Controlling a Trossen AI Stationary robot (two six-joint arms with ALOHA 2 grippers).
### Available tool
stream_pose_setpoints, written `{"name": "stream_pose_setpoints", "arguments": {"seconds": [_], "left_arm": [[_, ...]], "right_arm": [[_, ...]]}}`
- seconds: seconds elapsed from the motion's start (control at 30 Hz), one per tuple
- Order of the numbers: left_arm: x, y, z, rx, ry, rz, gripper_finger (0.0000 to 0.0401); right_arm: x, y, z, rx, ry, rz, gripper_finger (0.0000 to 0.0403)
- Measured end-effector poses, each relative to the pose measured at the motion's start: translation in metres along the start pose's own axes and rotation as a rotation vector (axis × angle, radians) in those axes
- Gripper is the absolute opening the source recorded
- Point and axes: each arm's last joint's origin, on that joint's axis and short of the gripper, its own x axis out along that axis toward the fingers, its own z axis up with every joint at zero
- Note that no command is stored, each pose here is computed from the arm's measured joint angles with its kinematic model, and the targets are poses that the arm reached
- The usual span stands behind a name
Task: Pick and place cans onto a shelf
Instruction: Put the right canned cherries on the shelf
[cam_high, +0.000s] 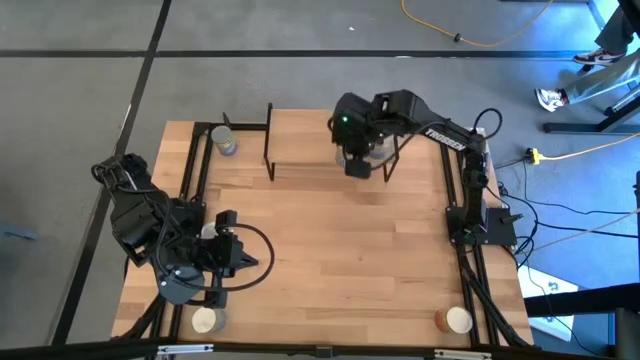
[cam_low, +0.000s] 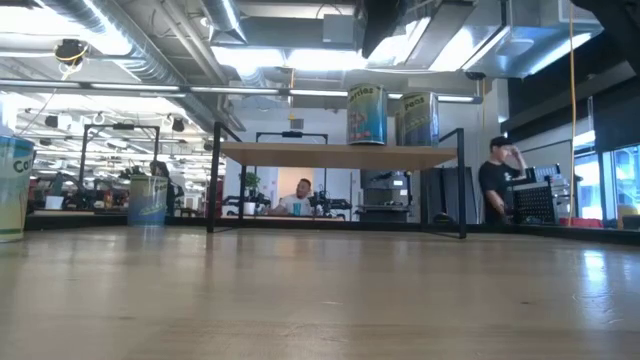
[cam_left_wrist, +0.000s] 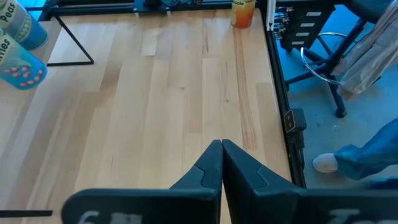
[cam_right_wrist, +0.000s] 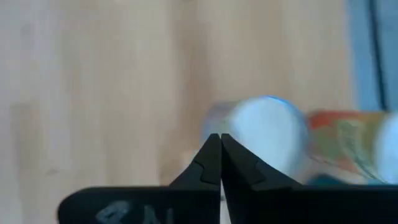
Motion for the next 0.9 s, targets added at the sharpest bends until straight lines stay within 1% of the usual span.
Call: {"name": "stream_pose_setpoints", "arguments": {"seconds": [0.1, 0.23, 0.3, 0.37, 0.43, 0.57, 0.7, 0.9], "left_arm": [[0.000, 0.000, 0.000, 0.000, -0.002, 0.002, 0.0000], [0.000, 0.000, 0.000, 0.005, -0.002, 0.003, 0.0000], [0.000, 0.000, 0.000, 0.006, -0.004, 0.007, 0.0000], [0.000, 0.000, 0.000, 0.007, -0.010, 0.015, 0.0000], [0.000, 0.001, 0.000, 0.009, -0.016, 0.030, 0.0000], [0.001, 0.003, 0.001, 0.010, -0.028, 0.064, 0.0000], [0.002, 0.008, 0.001, 0.007, -0.032, 0.107, 0.0000], [0.006, 0.014, 0.003, 0.000, -0.021, 0.136, 0.0000]], "right_arm": [[0.010, 0.015, 0.002, -0.055, 0.023, 0.035, 0.0003], [0.029, 0.024, 0.004, -0.073, 0.039, 0.040, 0.0002], [0.040, 0.024, 0.005, -0.074, 0.046, 0.000, 0.0002], [0.049, 0.022, 0.005, -0.075, 0.063, -0.068, 0.0002], [0.054, 0.022, 0.004, -0.074, 0.071, -0.087, 0.0002], [0.058, 0.020, 0.003, -0.057, 0.082, -0.090, 0.0001], [0.058, 0.019, 0.003, -0.045, 0.081, -0.128, 0.0001], [0.058, 0.016, 0.003, -0.041, 0.091, -0.180, 0.0001]]}}
